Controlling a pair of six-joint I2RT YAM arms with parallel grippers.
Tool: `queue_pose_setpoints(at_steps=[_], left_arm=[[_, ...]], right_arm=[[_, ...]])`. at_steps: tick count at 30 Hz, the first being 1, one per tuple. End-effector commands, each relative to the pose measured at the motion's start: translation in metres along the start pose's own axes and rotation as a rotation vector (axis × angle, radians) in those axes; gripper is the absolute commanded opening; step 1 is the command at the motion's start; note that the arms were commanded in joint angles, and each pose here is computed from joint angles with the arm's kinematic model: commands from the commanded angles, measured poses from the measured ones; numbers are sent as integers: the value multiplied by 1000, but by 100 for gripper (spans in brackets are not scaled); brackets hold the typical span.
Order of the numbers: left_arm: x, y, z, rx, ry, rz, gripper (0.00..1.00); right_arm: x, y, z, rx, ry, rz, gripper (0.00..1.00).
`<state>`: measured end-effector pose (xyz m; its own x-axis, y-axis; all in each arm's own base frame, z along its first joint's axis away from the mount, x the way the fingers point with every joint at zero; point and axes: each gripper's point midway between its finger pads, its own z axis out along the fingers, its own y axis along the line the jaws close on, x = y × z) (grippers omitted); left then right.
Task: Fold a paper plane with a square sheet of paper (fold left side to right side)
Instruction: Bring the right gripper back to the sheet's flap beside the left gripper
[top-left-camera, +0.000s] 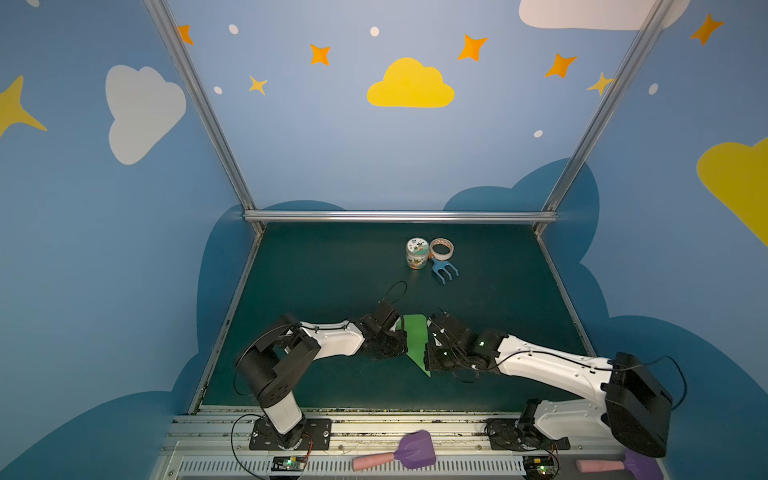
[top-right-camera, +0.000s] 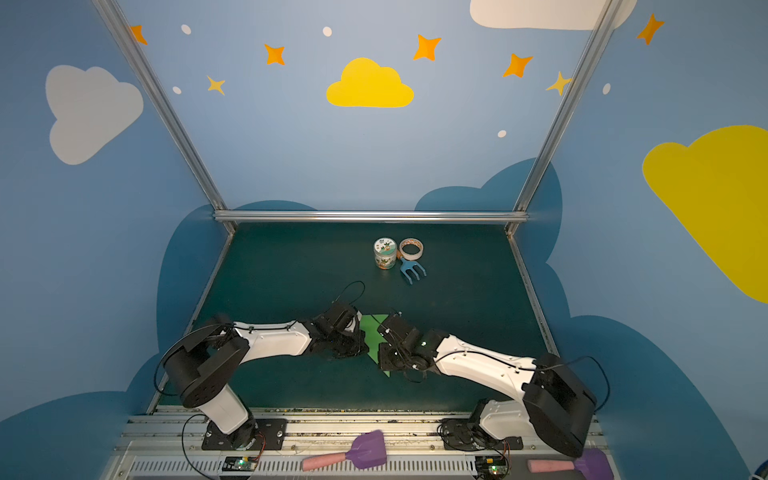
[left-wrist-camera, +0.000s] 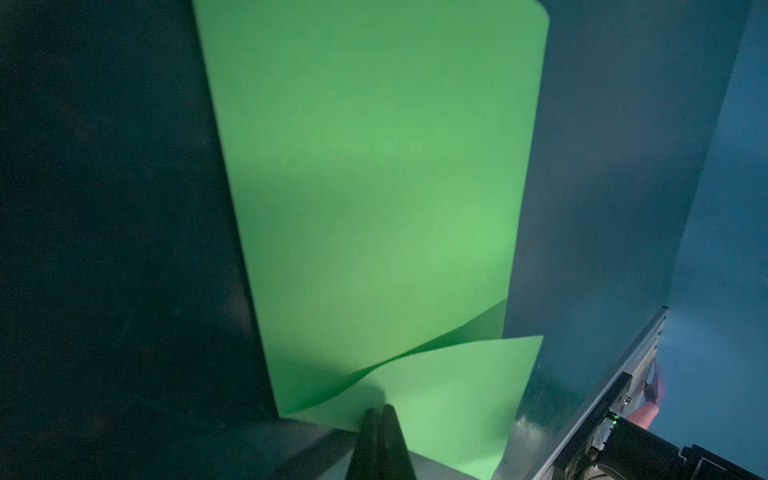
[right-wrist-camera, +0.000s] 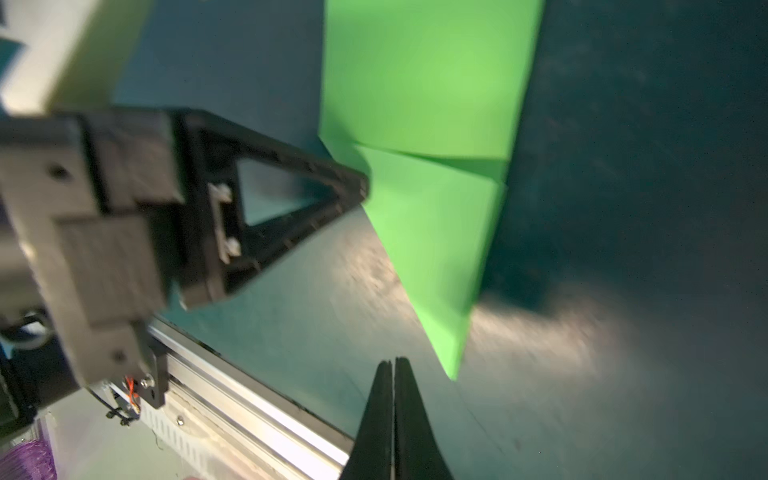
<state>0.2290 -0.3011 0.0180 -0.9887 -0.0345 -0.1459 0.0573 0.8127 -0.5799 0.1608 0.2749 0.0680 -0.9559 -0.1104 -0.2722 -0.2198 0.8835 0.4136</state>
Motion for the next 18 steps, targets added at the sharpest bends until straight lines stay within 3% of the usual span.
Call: queue_pose_setpoints(at_steps=[1, 4, 8, 11, 14, 18], left_arm=[[0, 3, -4, -47, 8, 6, 3], [-8, -9, -12, -26, -5, 24, 4], [-22, -34, -31, 5, -39, 79, 30], [-25, -43, -43, 15, -51, 105, 37], [-20, -44, -43, 35, -40, 97, 31], [-10, -42, -34, 75, -24, 69, 8]], right_arm=[[3, -5, 13, 22, 19, -21, 0], [8, -15, 25, 49, 35, -12, 0], [19, -32, 38, 97, 79, 2, 0], [21, -36, 41, 104, 77, 8, 0], [30, -48, 44, 124, 94, 14, 0], [33, -52, 44, 127, 99, 21, 0]])
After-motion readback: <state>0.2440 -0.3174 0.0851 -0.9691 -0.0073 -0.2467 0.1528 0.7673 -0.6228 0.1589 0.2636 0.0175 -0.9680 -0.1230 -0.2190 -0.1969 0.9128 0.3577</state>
